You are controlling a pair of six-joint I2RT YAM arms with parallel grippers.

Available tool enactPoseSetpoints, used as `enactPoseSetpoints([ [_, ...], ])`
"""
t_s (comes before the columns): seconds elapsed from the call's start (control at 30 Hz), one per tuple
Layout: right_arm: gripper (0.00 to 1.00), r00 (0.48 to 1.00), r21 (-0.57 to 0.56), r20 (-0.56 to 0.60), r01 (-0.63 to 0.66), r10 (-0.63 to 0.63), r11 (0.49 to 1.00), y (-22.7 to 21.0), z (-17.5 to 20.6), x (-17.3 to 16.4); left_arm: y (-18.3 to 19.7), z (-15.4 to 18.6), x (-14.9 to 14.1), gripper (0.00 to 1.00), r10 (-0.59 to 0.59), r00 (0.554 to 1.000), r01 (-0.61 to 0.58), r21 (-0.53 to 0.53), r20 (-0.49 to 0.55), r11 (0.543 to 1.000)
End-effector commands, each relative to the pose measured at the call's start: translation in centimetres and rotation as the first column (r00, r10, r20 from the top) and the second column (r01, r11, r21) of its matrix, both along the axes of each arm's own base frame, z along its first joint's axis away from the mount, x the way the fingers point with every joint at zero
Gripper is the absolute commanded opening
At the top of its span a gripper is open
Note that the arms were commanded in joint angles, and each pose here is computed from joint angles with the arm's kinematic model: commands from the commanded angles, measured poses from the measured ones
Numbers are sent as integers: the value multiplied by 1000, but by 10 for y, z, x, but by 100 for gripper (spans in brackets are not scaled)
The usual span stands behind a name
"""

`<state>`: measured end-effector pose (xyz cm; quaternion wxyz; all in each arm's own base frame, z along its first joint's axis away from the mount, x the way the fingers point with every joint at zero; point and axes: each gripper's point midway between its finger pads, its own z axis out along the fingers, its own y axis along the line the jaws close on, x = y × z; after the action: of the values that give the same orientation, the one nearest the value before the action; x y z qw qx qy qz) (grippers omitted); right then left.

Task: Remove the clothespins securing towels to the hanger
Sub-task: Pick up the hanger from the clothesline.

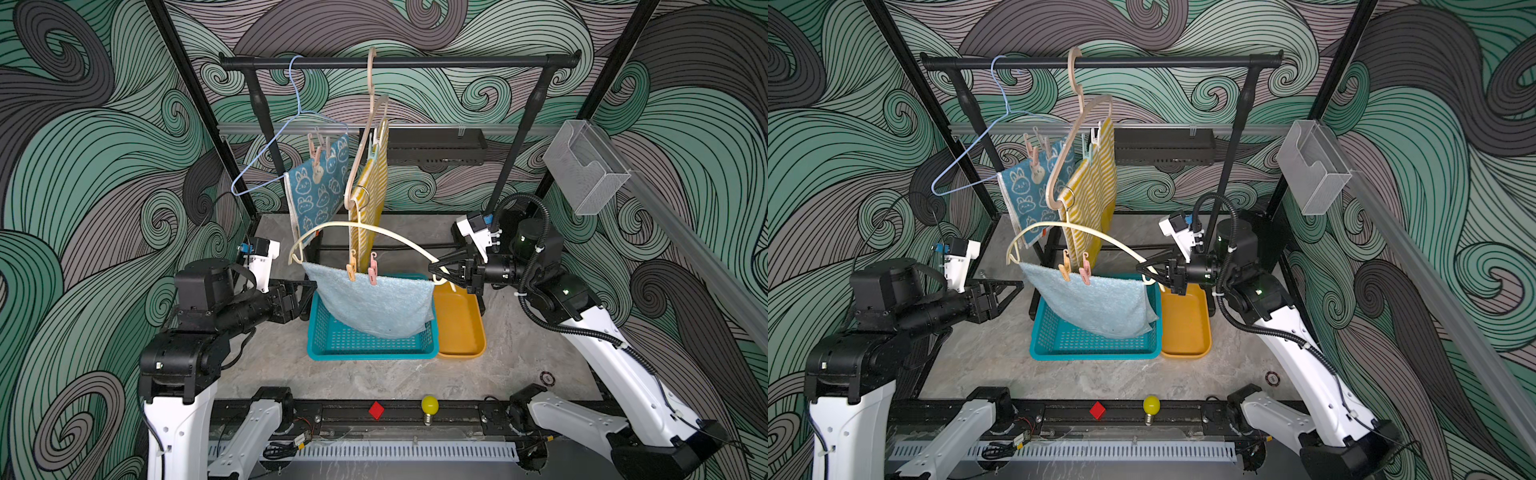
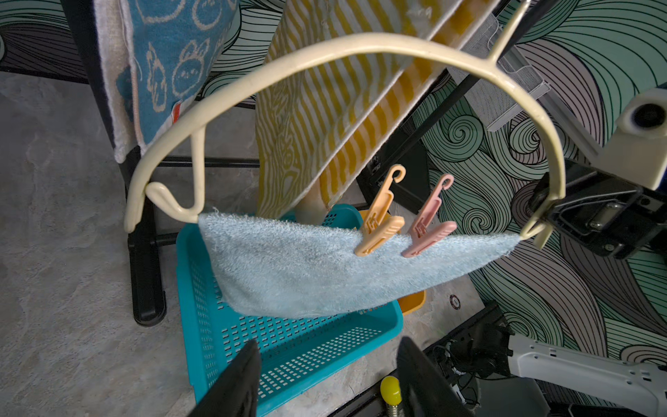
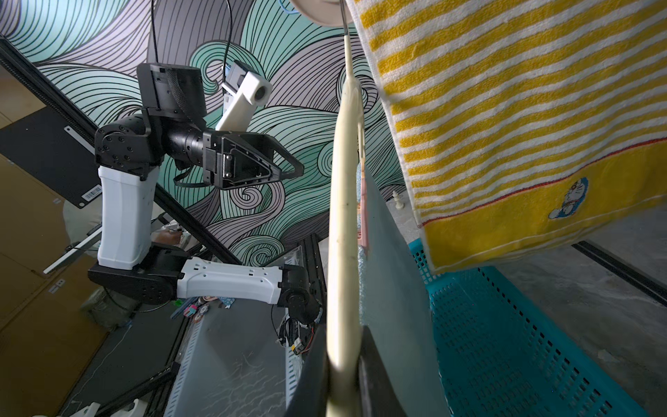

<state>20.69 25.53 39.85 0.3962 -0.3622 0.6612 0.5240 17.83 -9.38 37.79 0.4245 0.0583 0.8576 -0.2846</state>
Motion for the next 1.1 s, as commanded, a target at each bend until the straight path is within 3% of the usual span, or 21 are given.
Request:
enactPoseSetpoints([
  [0.0,0,994,56,110,-18,12,998,4,15,1,-2,-6,-1,59,-20,1000,20,11,-13,1000],
  [0.53,0,997,41,32,-71,69,997,30,-43,12,-11,-2,27,58,-72,994,73,-9,77,997],
  [1.07,0,970,38,200,136,-140,990,4,15,17,-14,-4,35,57,-74,995,75,-12,67,997],
])
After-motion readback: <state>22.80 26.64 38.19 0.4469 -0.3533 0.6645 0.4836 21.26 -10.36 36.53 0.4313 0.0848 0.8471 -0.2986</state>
